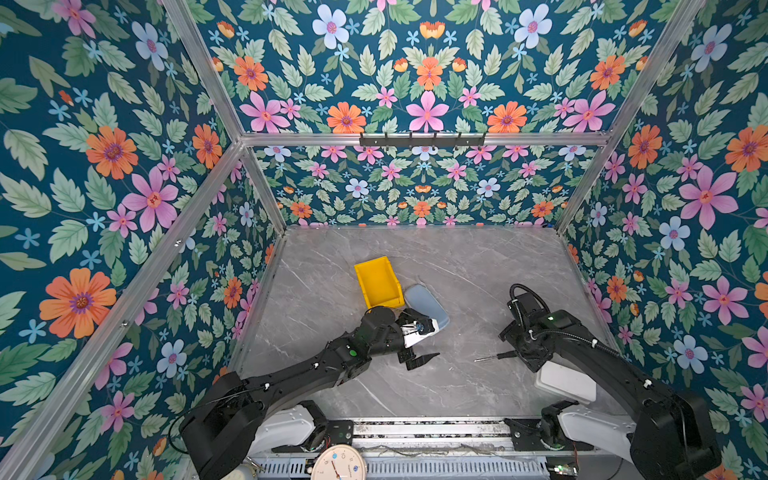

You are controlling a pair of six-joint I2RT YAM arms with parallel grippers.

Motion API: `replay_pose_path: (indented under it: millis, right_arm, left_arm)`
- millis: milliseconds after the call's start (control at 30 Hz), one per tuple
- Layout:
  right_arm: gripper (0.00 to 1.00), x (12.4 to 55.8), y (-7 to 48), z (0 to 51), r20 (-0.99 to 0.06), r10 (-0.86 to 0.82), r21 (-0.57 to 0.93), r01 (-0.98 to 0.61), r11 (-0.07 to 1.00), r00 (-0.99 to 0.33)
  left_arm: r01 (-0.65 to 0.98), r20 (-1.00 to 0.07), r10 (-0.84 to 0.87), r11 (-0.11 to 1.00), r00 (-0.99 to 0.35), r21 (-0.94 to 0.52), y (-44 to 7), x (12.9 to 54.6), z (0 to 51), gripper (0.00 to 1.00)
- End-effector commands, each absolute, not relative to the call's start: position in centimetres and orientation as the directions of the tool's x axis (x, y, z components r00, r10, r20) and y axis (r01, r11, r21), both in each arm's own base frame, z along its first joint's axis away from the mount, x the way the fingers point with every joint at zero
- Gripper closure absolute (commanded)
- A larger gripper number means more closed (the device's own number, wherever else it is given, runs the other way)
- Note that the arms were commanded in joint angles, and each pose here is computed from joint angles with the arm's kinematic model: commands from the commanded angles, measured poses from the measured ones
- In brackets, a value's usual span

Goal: Put the screwdriver in the bin
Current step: 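Reach the right gripper to the black-handled screwdriver while the left arm moves inward, then close the right gripper on the screwdriver handle and lift it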

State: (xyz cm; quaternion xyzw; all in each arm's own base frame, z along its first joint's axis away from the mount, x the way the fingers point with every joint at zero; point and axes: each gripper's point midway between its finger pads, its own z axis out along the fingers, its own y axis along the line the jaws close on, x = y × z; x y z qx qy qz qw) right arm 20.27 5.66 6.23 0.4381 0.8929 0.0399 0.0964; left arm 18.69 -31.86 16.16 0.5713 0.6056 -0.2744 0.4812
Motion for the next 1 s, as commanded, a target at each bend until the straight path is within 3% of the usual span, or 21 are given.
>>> replay_pose_path:
  millis: [0, 500, 967]
  right_arm:
    - [0.2, 20.3, 5.3, 5.5, -0.14, 0.835, 0.14, 0.824, 0.549, -0.533]
    - [0.42, 20.3, 5.3, 2.1, -0.104, 0.852, 0.072, 0.851, 0.521, -0.513]
    - [0.84, 19.7, 4.5, 0.4, -0.085, 0.864, 0.051, 0.863, 0.502, -0.497]
  left_arm:
    - [0.96, -0.898, 0.422, 0.174, 0.128, 0.219, -31.9, 18.2, 16.3, 0.0]
    - [0.963, -0.898, 0.426, 0.177, 0.11, 0.202, -32.5, 17.8, 15.8, 0.0]
    - [0.966, -0.897, 0.431, 0.176, 0.096, 0.187, -32.8, 17.9, 15.2, 0.0]
